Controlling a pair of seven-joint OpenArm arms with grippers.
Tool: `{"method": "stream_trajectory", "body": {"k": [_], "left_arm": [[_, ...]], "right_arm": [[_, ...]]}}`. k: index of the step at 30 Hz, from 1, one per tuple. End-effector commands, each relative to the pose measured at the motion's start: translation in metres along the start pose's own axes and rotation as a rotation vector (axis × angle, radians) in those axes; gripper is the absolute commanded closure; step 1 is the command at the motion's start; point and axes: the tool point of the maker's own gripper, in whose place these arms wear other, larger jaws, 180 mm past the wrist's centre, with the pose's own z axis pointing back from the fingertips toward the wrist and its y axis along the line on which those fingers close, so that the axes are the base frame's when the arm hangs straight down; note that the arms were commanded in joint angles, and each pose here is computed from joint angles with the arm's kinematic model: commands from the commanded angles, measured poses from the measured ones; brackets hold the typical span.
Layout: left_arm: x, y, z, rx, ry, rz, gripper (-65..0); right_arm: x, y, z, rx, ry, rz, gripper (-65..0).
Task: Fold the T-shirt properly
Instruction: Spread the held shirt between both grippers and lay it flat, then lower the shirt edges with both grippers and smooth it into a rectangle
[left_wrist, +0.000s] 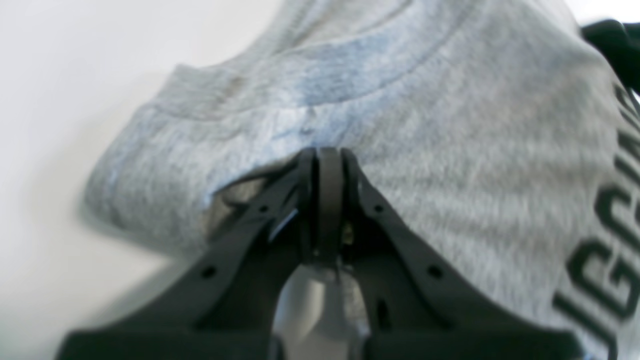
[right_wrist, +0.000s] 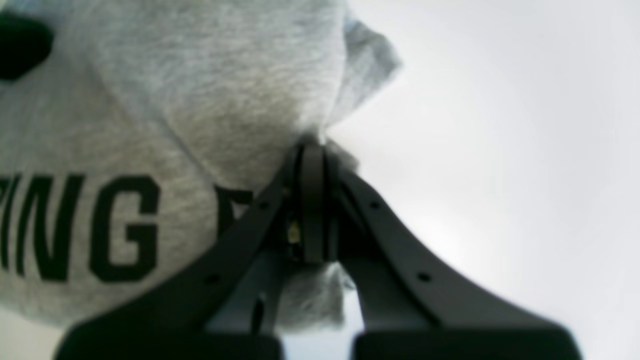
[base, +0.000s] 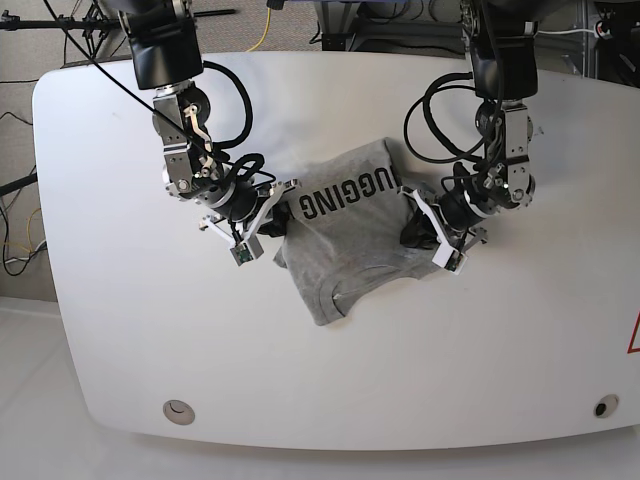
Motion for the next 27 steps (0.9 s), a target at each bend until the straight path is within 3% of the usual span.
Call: {"method": "stream_trajectory", "body": {"k": [1,27], "left_arm": [[0.015,0.007,0.000,0.017,-0.020,-0.026,0.0],[0.050,0.013,-0.002,0.024,-0.075,-0.062,0.0]], "right_arm": [[-0.053,-0.008,0.011,-0.052,0.202,0.025,0.0],[-0.081,0.063,0.025,0.053,0.194,-0.052,0.0]]}}
